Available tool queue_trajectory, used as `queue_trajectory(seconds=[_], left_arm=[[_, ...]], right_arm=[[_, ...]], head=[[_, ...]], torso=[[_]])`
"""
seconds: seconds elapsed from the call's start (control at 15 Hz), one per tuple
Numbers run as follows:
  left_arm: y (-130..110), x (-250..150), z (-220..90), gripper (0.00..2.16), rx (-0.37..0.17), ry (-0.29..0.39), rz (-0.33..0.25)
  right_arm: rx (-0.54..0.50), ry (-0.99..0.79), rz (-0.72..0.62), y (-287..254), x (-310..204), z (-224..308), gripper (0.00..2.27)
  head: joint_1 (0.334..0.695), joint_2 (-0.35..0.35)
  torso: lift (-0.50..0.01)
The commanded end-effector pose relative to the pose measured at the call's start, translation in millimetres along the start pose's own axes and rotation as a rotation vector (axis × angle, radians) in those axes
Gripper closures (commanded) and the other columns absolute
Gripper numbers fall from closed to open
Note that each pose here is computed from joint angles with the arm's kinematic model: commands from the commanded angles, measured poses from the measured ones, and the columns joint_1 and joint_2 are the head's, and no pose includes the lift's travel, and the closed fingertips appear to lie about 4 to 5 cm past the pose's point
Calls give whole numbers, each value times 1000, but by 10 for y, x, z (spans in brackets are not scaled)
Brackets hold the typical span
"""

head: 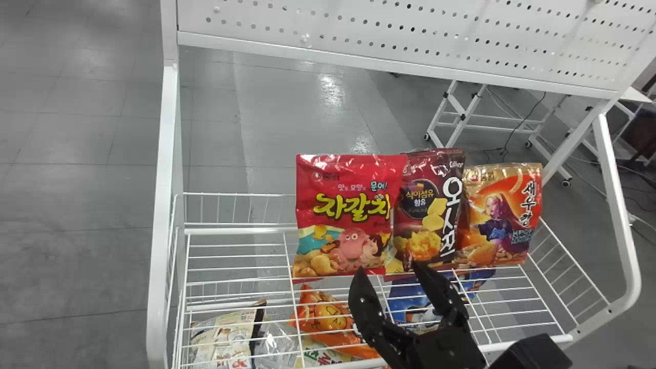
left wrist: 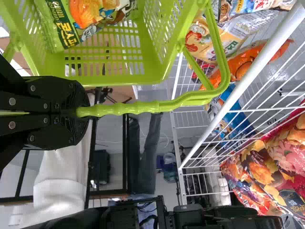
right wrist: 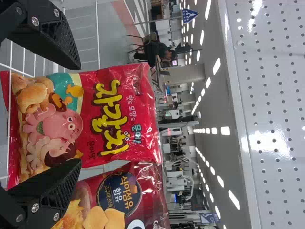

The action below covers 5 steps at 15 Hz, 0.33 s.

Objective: Hold basket handle with left hand then pick Gkobukchip with right hand and place into basket

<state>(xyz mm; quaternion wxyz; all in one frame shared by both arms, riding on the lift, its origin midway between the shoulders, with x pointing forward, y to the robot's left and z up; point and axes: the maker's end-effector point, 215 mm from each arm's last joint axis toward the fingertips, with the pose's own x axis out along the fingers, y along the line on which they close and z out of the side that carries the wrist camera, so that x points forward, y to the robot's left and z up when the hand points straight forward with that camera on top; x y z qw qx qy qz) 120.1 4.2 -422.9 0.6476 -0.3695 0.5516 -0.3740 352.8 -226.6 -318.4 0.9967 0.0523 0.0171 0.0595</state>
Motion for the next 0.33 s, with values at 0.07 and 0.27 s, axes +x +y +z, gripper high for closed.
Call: queue_trajectory(seconds=[0.07, 0.27], left_arm=[[-14, 0, -8, 2142, -1, -1, -2], [-15, -3, -15, 2142, -1, 0, 0]], right_arm=[[7, -2, 1, 3, -5, 14, 130], [8, -9, 4, 7, -7, 43, 130]], head=[[695, -350], [695, -350]], torso=[[-32], [-32]])
